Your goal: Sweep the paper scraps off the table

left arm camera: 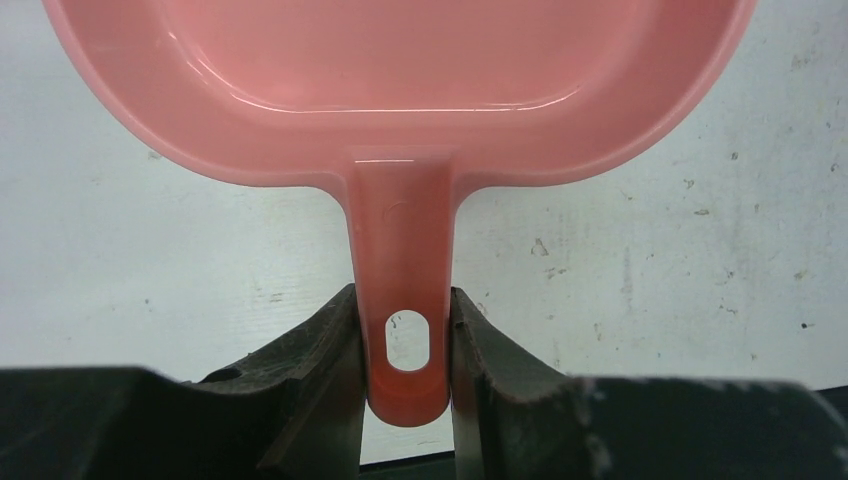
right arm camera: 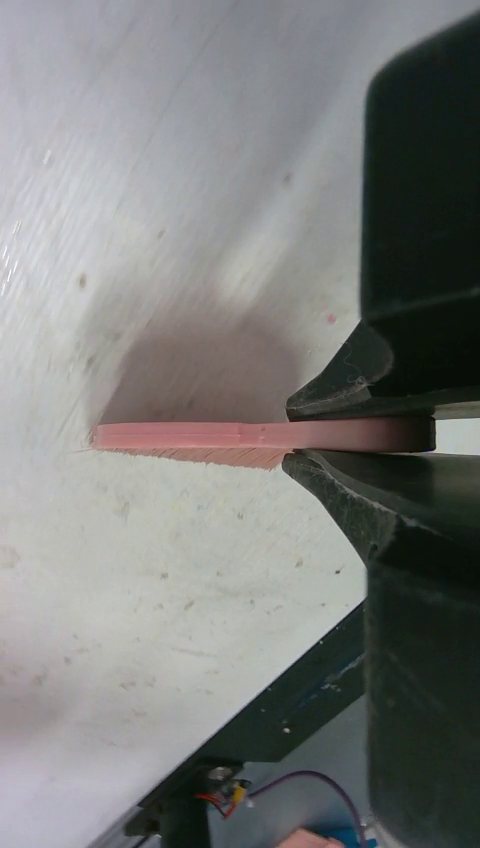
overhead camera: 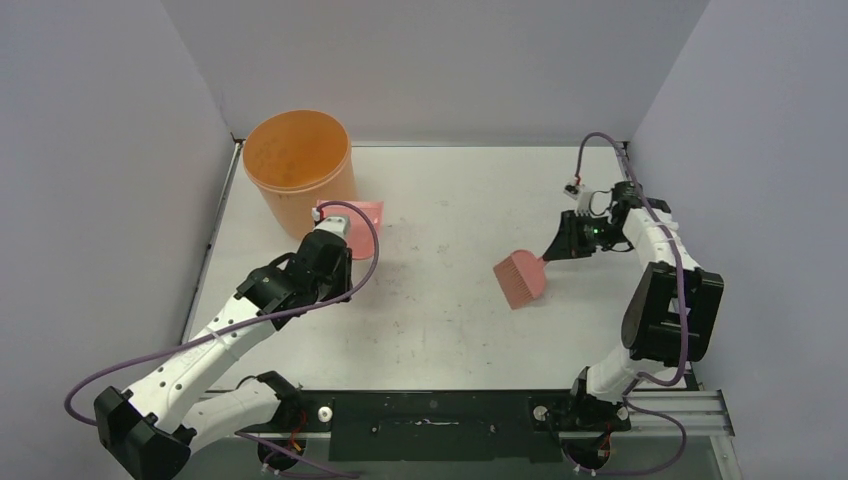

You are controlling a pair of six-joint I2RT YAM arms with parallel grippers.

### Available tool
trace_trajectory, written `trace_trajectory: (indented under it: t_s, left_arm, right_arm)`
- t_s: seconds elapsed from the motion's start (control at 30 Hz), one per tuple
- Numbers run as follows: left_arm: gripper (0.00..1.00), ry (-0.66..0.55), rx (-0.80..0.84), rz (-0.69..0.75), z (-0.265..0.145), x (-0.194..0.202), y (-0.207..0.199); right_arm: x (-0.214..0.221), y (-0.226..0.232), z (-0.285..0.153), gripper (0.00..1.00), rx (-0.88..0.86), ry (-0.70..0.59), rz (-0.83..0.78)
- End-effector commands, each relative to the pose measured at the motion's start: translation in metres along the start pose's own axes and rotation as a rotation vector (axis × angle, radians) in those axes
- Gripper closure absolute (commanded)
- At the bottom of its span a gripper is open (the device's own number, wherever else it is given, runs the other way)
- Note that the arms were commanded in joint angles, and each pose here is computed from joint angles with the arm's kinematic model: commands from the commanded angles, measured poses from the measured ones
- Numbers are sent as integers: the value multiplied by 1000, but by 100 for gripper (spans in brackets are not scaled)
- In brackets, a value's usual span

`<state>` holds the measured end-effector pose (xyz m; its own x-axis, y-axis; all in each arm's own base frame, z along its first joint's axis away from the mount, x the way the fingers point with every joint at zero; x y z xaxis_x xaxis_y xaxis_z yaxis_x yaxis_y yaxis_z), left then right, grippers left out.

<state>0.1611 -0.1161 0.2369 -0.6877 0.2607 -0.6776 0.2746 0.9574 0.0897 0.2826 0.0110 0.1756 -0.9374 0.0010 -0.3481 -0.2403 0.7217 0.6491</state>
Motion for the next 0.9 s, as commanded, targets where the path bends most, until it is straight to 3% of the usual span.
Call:
trace_trajectory:
  t_s: [0.0,0.4,0.63,0.8,0.87]
  left_arm:
    - [100,-92,134,-8,5,-9,0]
    - [100,-36,321,12,15,-1,-15]
    - [100,0,305,18,25,2,-15]
    - [100,60,296,29,37,5,-18]
    - [100,81,299,31,41,7,-20]
  right_arm:
    - [0,-16,-38,95,136,-84,16]
    - [32,-31,-105,95,433,-171,90]
    - [50,-26,-186,95,731,-218,167]
    - [90,-16,-218,95,1106,-77,95]
    - [112,-13,-212,95,1151,-2,33]
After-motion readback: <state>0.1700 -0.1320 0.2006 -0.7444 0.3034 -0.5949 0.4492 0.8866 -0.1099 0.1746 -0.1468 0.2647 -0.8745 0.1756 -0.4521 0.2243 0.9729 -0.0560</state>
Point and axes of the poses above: each gripper's point midway between its finger pads, its own z axis out along the fingers, its own y axis along the line the jaws close on, x = y × z, the point moved 9 cm from there along -z, back along the fingers, and after that the axes turned 14 degrees about z, right-handed, at the moved point
